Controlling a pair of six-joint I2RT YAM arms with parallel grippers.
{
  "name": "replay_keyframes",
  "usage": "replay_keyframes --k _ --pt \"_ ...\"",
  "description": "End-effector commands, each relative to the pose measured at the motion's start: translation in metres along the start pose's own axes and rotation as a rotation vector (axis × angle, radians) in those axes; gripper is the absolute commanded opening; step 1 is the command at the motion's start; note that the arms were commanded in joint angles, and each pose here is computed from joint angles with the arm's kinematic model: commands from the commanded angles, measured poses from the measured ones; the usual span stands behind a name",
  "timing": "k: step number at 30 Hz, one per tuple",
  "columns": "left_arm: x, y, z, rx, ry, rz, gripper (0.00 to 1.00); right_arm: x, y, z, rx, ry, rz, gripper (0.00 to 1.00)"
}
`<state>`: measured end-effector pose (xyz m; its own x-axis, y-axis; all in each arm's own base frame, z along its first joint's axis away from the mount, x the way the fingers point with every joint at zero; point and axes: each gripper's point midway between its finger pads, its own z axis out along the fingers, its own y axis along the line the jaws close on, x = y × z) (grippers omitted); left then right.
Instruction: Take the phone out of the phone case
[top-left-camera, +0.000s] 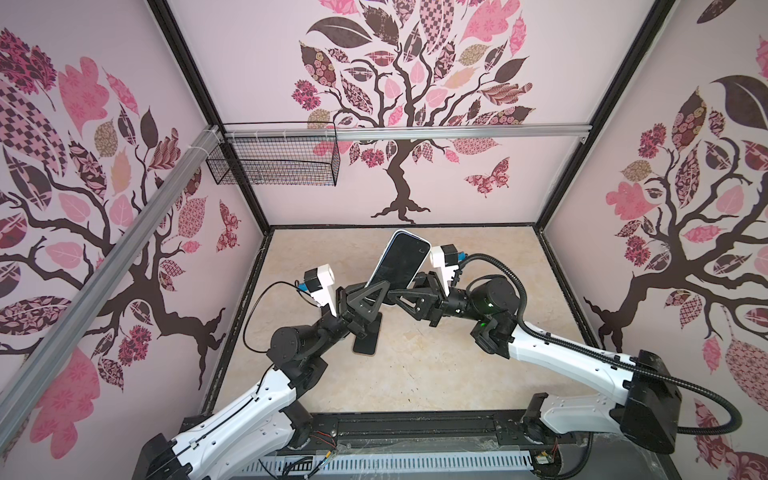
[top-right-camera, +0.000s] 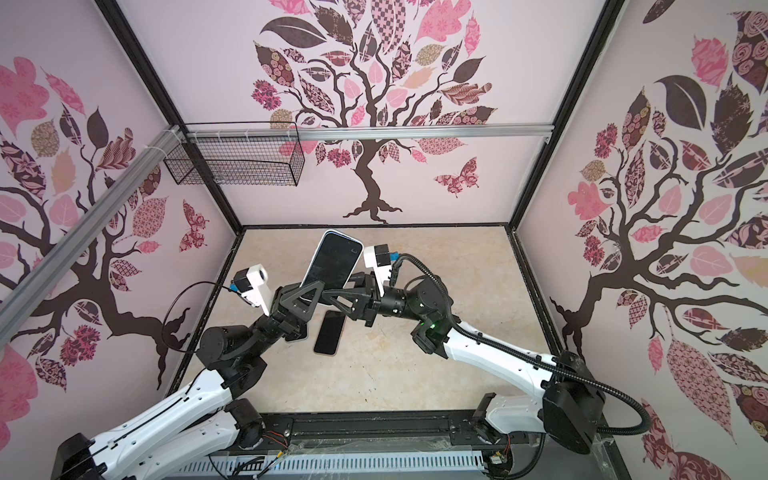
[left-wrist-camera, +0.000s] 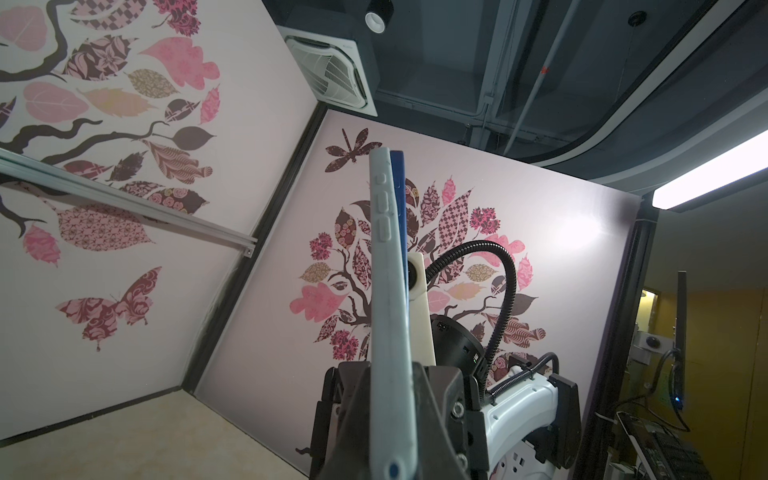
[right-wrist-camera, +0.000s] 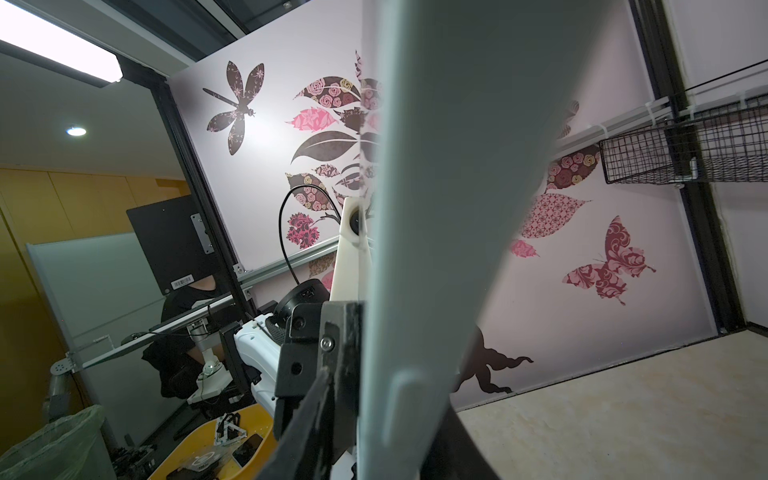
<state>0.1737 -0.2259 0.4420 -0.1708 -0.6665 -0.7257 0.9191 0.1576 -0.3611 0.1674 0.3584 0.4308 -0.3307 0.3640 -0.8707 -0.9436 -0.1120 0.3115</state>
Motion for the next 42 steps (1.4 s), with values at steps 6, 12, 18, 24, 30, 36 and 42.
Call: replay_keyframes --k 6,12,18,24,30,36,42 --pt "-0.03 -0.026 0.004 0.078 -0.082 0.025 0.0 -0.018 0.013 0.005 -0.035 -0.03 -0.045 0.25" --pt "-0.029 -0.025 0.003 0.067 -0.074 0.035 0.0 -0.017 0.014 0.003 -0.022 -0.021 -0.06 0.12" --pt "-0.028 -0.025 0.0 0.062 -0.069 0.032 0.0 -0.019 0.014 -0.001 -0.002 -0.03 -0.067 0.01" --pt "-0.025 -0.018 -0.005 -0.027 -0.01 0.103 0.3 -0.02 0.011 -0.01 0.075 0.006 -0.14 0.0" --pt "-0.023 -0.027 -0.007 -0.056 0.132 0.285 0.43 -0.011 -0.004 -0.031 0.237 0.107 -0.261 0.0" --pt "-0.01 -0.026 -0.012 -0.046 0.27 0.565 0.49 0.007 -0.022 -0.057 0.387 0.27 -0.398 0.0" --pt "0.009 -0.025 -0.005 0.041 0.406 0.739 0.47 0.014 -0.028 -0.075 0.454 0.381 -0.498 0.0"
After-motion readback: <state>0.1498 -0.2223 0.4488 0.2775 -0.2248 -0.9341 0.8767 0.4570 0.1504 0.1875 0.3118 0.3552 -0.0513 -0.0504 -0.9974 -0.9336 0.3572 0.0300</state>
